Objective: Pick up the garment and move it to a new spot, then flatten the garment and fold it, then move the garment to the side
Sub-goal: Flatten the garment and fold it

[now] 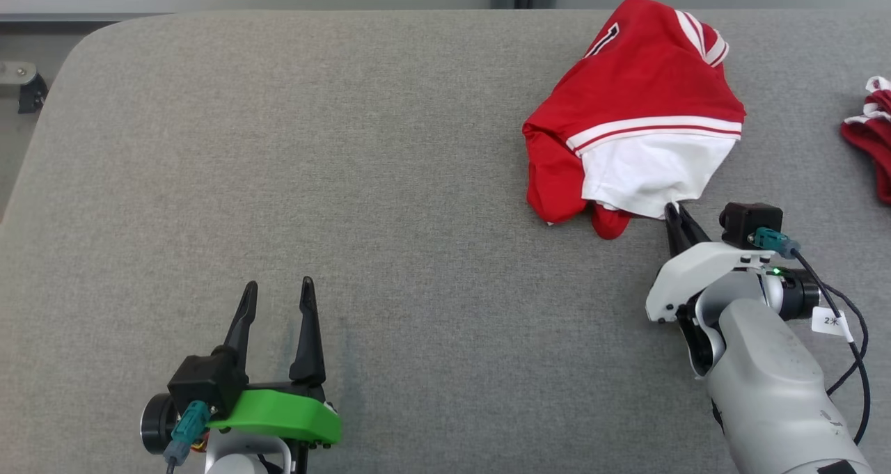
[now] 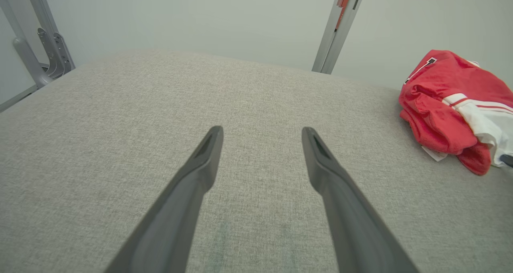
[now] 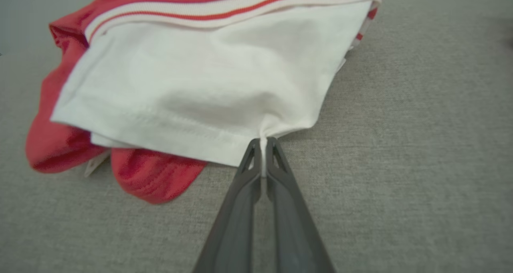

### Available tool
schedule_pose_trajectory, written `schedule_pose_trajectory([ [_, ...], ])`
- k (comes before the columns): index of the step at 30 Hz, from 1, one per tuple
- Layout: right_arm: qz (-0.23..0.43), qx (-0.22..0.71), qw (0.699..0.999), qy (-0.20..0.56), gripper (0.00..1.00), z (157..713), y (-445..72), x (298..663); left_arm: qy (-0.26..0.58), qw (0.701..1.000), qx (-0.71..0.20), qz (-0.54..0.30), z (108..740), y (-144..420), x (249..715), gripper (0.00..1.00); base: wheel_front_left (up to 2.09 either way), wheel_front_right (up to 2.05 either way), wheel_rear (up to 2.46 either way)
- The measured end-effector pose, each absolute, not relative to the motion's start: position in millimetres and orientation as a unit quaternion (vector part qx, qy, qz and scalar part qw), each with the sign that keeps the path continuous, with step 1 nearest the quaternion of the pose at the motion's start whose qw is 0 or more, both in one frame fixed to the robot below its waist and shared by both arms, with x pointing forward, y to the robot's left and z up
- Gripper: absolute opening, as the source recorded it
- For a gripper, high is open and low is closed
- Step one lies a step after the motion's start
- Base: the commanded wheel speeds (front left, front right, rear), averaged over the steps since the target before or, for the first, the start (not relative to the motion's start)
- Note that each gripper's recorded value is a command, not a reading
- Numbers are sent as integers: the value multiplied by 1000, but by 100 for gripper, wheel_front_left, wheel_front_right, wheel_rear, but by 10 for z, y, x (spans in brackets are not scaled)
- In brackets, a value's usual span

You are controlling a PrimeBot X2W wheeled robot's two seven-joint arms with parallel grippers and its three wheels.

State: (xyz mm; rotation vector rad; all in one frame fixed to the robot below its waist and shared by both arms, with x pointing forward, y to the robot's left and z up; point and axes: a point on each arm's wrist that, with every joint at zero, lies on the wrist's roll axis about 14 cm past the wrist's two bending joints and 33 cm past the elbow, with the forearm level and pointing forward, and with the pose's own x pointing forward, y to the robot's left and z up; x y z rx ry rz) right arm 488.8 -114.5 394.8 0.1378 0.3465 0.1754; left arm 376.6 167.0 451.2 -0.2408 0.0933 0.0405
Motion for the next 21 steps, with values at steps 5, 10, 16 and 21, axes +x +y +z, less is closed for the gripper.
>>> schedule_pose_trajectory([
  [5, 70, 75, 989, 107, 0, 4321, -1304, 4982, 43, 992, -122, 10, 4533, 1606, 3798, 100, 0, 0, 0],
  [10, 37, 76, 995, 50, 0, 4591, -1613, 4844, 45, 991, -124, -7, 4528, 1493, 3820, 100, 0, 0, 0],
  [16, -11, 62, 997, 50, 0, 4687, -2047, 4474, 44, 990, -128, -42, 4546, 1269, 3895, 100, 0, 0, 0],
  [21, -62, 51, 994, 71, 0, 4710, -2434, 4125, 47, 988, -128, -68, 4532, 1099, 3948, 100, 0, 0, 0],
])
